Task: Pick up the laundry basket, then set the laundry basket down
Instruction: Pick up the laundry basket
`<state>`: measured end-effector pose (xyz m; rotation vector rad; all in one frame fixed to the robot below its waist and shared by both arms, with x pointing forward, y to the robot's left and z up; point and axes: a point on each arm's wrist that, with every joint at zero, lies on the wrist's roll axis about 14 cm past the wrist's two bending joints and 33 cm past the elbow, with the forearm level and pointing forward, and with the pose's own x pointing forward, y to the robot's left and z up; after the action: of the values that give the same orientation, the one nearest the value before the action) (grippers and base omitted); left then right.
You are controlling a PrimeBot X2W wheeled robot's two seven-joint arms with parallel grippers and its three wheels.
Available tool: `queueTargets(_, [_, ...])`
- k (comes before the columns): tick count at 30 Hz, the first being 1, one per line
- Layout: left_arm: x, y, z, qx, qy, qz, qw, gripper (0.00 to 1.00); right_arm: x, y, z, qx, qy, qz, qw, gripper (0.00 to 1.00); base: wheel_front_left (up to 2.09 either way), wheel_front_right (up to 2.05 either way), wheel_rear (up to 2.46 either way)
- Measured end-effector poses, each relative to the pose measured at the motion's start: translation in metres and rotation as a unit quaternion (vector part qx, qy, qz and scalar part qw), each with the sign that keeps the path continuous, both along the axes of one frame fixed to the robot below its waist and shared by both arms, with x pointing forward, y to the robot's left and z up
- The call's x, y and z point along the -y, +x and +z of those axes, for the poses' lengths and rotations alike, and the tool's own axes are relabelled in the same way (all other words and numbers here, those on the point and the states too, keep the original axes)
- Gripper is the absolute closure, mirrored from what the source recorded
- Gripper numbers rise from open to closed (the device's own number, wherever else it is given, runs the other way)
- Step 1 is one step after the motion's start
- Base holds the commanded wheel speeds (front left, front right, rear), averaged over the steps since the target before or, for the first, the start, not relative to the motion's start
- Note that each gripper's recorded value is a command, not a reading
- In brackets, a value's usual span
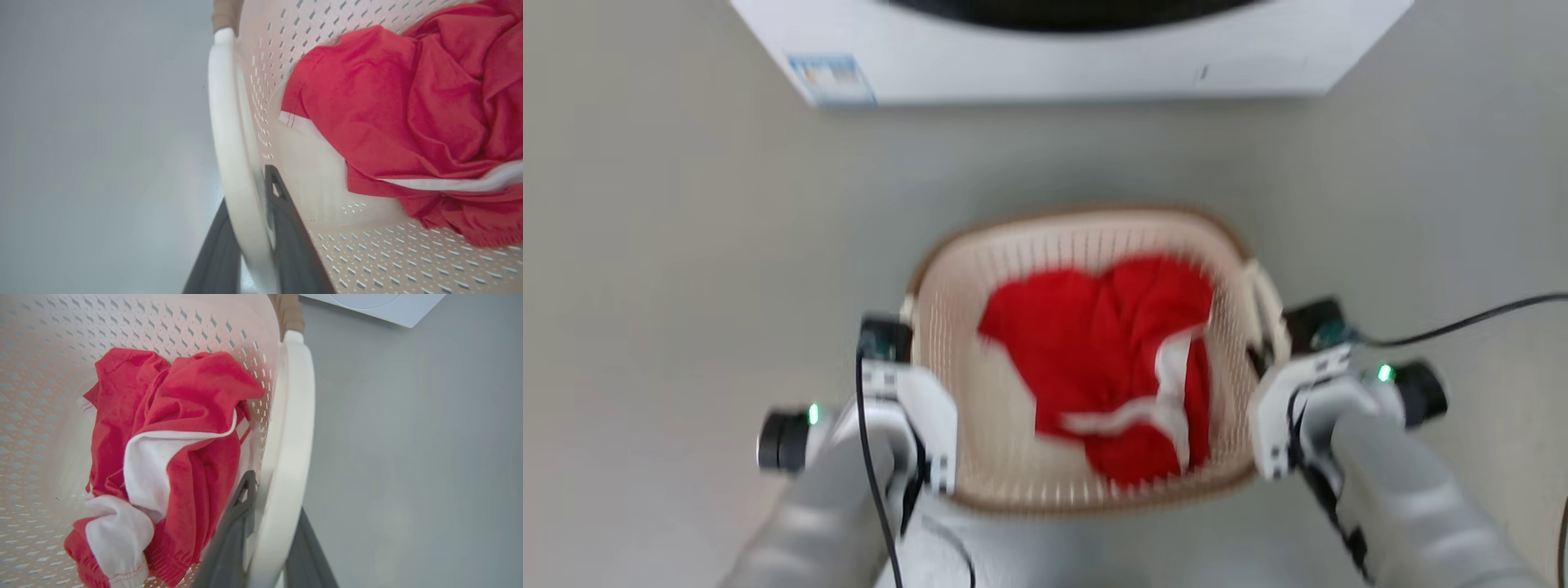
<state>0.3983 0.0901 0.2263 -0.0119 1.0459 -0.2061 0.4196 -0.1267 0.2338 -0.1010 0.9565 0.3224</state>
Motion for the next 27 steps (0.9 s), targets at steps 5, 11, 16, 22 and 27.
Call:
queueTargets(5, [-0.004,-0.048,0.012,-0.027,0.003,0.005,1.000,1.00,-0.008,-0.038,0.023,-0.019,0.003,0.018,1.000,1.00,0.00,0.00,0.00])
queueTargets(11, [-0.004,-0.084,0.029,-0.027,0.001,0.004,1.000,1.00,-0.011,-0.076,0.049,-0.026,0.004,0.021,0.999,1.00,0.00,0.00,0.00])
queueTargets(16, [0.002,-0.091,0.047,-0.001,-0.003,-0.003,1.000,1.00,-0.005,-0.092,0.067,-0.011,0.005,0.009,1.000,1.00,0.00,0.00,0.00])
queueTargets(22, [0.010,-0.094,0.062,0.025,-0.002,-0.023,0.999,1.00,0.003,-0.106,0.081,0.009,0.006,-0.006,1.000,1.00,0.00,0.00,0.00])
queueTargets(27, [0.013,-0.100,0.066,0.032,0.004,-0.036,0.999,1.00,0.007,-0.122,0.080,0.004,0.009,-0.020,1.000,1.00,0.00,0.00,0.00])
